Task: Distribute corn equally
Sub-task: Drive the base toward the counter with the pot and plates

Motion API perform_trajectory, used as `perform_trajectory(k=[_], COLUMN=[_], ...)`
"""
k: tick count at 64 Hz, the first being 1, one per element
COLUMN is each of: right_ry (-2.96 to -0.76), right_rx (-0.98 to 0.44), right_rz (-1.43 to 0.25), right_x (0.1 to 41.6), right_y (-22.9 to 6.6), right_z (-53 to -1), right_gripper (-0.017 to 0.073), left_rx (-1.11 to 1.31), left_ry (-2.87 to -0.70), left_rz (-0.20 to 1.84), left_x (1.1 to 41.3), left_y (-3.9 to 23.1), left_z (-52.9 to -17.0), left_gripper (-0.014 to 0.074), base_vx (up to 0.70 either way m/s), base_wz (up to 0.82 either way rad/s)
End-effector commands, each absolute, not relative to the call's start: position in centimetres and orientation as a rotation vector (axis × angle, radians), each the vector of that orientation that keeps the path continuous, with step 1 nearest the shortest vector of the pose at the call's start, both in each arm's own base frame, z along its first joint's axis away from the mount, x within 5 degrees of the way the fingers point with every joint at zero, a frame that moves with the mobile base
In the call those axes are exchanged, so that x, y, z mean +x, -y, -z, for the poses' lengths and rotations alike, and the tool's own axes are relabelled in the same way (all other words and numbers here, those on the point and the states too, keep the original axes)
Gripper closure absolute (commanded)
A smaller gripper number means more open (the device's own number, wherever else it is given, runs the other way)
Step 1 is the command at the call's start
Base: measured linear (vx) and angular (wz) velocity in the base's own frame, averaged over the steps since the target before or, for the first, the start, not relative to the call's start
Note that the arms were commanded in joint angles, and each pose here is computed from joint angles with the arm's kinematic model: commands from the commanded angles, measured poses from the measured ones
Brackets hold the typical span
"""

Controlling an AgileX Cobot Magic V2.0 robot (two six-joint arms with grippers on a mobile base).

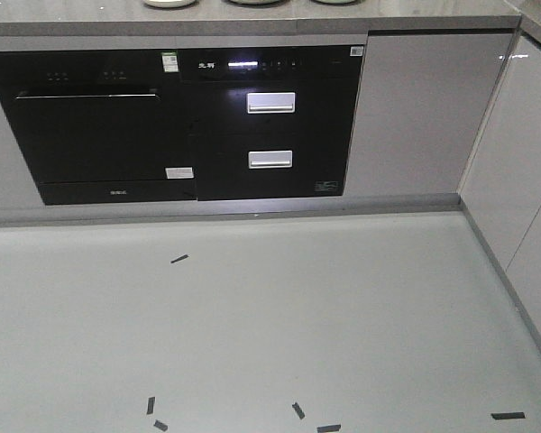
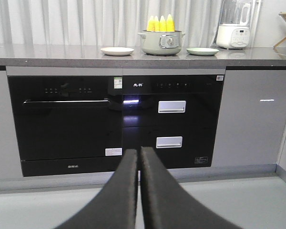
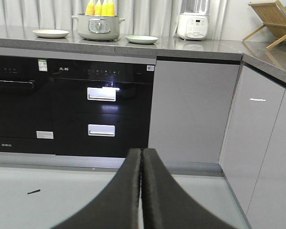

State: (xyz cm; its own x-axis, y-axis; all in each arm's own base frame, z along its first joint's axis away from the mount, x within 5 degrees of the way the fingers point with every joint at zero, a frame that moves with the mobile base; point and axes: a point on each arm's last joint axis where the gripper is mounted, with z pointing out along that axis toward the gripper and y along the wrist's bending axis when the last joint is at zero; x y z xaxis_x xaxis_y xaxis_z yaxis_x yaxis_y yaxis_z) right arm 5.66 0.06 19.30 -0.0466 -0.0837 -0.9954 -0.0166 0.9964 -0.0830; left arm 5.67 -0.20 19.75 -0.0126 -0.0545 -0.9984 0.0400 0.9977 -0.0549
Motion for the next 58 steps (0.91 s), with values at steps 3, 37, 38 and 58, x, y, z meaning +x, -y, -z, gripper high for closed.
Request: perform_trajectory(k=[3,37,38,58], right_ry=[-1.550,-1.550,-1.550,-1.550], right_rx=[-0.083,-0.083,-0.083,-0.083], right_rz=[0.066,0.066,0.066,0.066], right_x=[5.69,5.69,5.69,5.69], right_y=[-0.06,-0.06,-0.06,-0.06], right_z=[-19.54,-19.54,-19.54,-19.54], right_gripper=[0.0567,0.0567,0.0567,0.0567], left_rx=[-0.013,-0.013,-0.013,-0.013], left_ry=[-1.515,-1.515,-1.515,-1.515], left_rz=[0.092,0.092,0.092,0.092], left_x=[5.58,5.58,5.58,5.58], left_y=[0.27,0.27,0.27,0.27], left_z=[-19.54,-19.54,-19.54,-19.54], left_gripper=[0.0599,0.0599,0.0599,0.0599], base_vx=[0.16,0.19,0.22,0.23], base_wz=[-0.10,-0.04,-0.03,-0.04])
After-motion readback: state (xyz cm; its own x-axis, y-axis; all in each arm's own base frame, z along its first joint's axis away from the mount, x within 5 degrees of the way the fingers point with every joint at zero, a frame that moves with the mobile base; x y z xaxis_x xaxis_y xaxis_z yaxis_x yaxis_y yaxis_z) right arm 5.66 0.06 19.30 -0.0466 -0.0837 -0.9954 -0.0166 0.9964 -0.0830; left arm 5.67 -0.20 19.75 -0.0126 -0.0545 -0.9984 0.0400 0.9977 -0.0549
